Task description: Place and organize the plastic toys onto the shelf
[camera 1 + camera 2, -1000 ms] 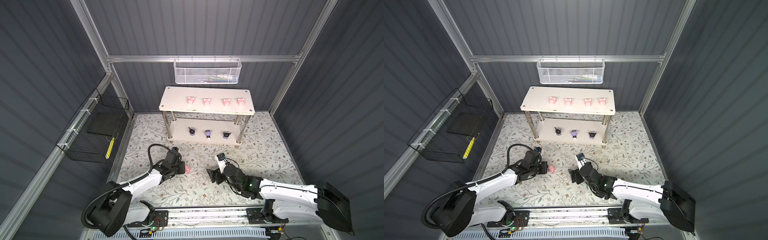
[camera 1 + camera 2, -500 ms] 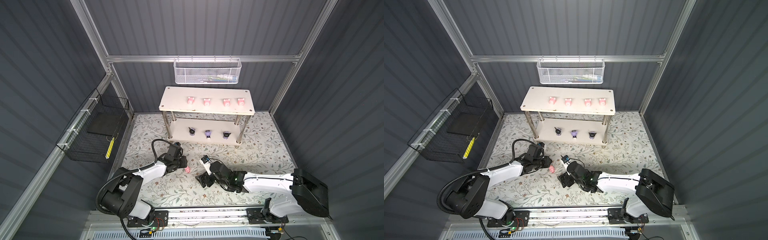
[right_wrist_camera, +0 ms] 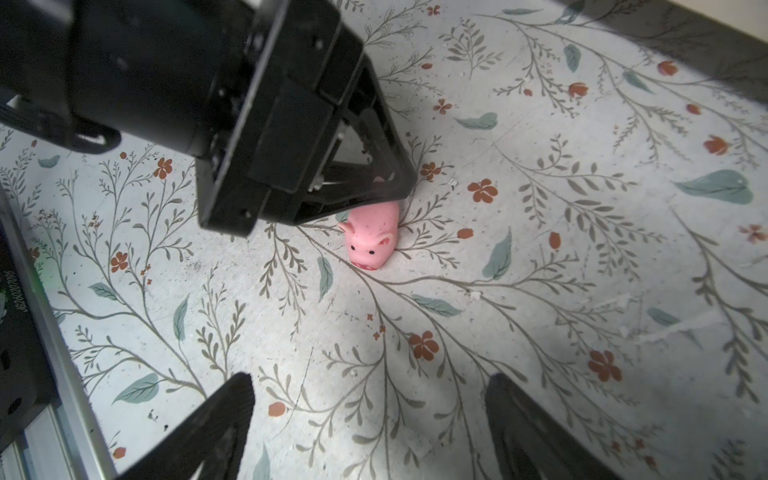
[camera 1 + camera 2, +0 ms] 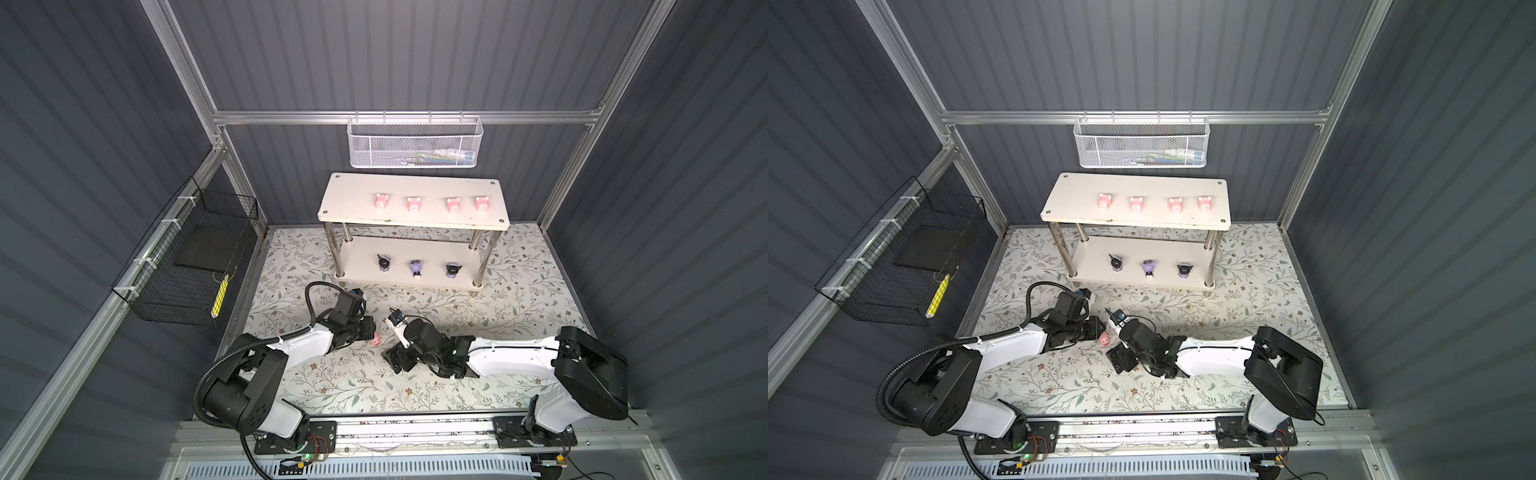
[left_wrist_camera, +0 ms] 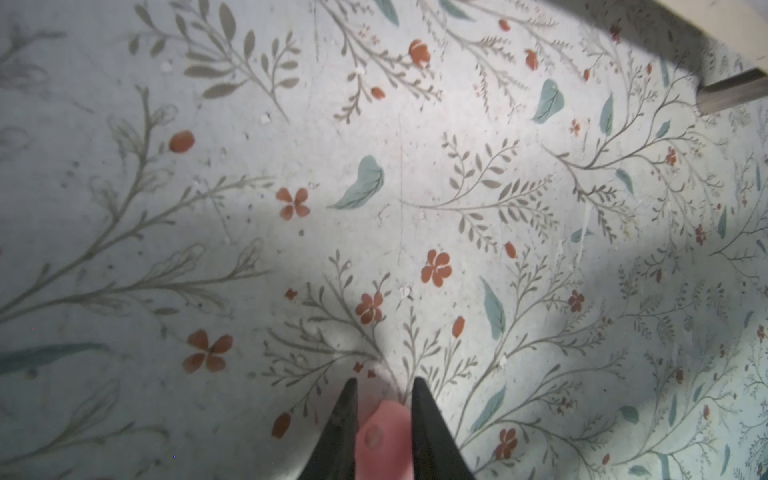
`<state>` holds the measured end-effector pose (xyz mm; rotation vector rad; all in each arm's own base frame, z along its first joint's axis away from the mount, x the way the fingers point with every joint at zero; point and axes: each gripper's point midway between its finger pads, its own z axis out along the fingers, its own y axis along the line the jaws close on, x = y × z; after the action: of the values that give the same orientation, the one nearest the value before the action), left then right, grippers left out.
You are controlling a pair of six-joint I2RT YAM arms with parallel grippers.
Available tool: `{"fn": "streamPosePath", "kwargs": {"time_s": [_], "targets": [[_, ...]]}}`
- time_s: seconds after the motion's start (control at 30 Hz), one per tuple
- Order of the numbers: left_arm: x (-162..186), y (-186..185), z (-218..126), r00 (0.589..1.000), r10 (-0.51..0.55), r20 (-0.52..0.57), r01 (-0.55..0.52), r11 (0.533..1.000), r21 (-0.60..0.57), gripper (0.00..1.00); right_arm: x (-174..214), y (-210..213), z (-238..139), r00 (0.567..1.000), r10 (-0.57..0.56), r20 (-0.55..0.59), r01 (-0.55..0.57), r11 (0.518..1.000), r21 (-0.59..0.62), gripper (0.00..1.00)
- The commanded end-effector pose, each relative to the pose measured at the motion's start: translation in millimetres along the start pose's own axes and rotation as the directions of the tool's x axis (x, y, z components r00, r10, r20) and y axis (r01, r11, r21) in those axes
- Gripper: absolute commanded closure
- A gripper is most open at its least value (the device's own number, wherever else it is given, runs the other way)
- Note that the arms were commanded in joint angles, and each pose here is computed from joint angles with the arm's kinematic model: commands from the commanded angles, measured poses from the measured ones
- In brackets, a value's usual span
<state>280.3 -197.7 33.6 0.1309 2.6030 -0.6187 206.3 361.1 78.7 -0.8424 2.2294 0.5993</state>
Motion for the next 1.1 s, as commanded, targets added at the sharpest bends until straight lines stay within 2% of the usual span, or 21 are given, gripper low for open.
{"fn": "streamPosePath", "kwargs": {"time_s": [0.0, 0.27, 0.53, 0.67, 0.77, 0.9, 0.97, 1.07], "targets": [[18, 7, -6, 0.999, -0.003, -0.042, 0.003, 1.0, -0.008, 0.77, -2, -7, -4, 1.0, 0.013, 0.013, -0.014, 1.0, 0.021, 0.11], [31, 9, -25, 0.999, -0.038, -0.031, 0.038, 0.999, 0.003, 0.77, -1, -12, -5, 0.999, 0.034, 0.014, -0.035, 0.999, 0.026, 0.11], [49, 3, -40, 0.997, -0.068, -0.042, 0.071, 0.995, 0.066, 0.78, 0, -19, -7, 0.999, 0.052, 0.013, -0.052, 0.998, 0.041, 0.11], [52, 4, -49, 0.998, -0.055, -0.019, 0.056, 0.996, 0.068, 0.78, 0, -25, -10, 0.998, 0.06, 0.02, -0.061, 0.997, 0.05, 0.11], [38, 3, -58, 0.999, -0.034, 0.038, 0.032, 0.998, 0.053, 0.65, -1, -30, -14, 0.997, 0.067, 0.026, -0.069, 0.996, 0.058, 0.11], [16, -3, -63, 0.996, 0.01, 0.087, -0.013, 0.999, 0.037, 0.35, -3, -42, -27, 0.996, 0.077, 0.046, -0.081, 0.992, 0.092, 0.11], [10, -6, -62, 0.995, 0.037, 0.088, -0.04, 0.999, 0.035, 0.28, -6, -50, -38, 0.994, 0.091, 0.067, -0.098, 0.99, 0.102, 0.11], [5, -6, -61, 0.993, 0.087, 0.076, -0.089, 0.996, 0.014, 0.27, -8, -63, -56, 0.987, 0.113, 0.112, -0.126, 0.985, 0.115, 0.11]]}}
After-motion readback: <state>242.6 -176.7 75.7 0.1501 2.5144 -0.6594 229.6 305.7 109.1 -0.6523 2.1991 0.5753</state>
